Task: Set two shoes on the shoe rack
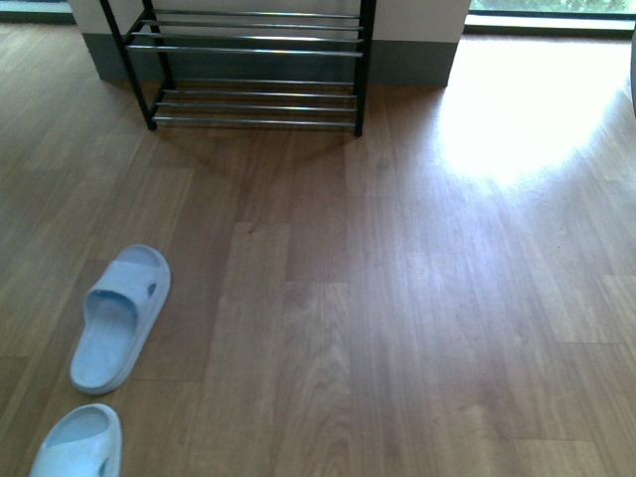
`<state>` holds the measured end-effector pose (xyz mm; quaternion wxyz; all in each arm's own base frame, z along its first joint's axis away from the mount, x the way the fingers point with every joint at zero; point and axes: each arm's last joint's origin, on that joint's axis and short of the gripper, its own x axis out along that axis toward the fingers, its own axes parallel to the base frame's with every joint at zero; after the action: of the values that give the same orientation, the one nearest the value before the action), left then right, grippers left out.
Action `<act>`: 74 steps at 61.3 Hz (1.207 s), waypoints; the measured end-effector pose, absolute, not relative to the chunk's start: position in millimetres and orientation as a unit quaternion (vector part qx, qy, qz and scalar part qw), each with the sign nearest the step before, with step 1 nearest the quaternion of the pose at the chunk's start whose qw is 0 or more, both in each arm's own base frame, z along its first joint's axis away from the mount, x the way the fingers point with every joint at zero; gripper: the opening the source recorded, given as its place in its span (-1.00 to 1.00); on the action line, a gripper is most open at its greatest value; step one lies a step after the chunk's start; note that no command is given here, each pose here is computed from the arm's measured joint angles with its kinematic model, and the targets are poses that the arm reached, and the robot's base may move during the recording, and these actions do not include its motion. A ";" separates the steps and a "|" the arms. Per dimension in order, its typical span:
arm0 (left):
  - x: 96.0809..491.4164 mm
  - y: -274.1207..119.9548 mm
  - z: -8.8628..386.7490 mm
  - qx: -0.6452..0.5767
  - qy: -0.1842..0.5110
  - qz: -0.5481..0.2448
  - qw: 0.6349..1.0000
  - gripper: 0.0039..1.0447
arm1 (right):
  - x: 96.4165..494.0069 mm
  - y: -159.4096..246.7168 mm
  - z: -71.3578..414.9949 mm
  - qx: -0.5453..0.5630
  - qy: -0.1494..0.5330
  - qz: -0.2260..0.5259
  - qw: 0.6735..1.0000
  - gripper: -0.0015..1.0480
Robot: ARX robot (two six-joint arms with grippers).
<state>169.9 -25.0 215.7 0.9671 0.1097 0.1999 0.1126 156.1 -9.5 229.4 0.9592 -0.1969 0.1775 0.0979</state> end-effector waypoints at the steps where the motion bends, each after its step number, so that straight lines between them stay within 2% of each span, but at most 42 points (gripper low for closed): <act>1: 169.9 -25.0 215.7 0.110 0.200 0.113 0.967 -0.96 | 156.1 -9.5 229.4 -0.197 0.178 0.098 0.959 -0.98; 74: 169.8 -25.5 215.8 0.110 0.199 0.111 0.967 -0.96 | 156.1 -10.0 229.2 -0.197 0.179 0.095 0.959 -0.98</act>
<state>169.8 -25.5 215.8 0.9675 0.1097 0.1994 0.1106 156.1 -10.0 229.2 0.9592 -0.1973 0.1786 0.0950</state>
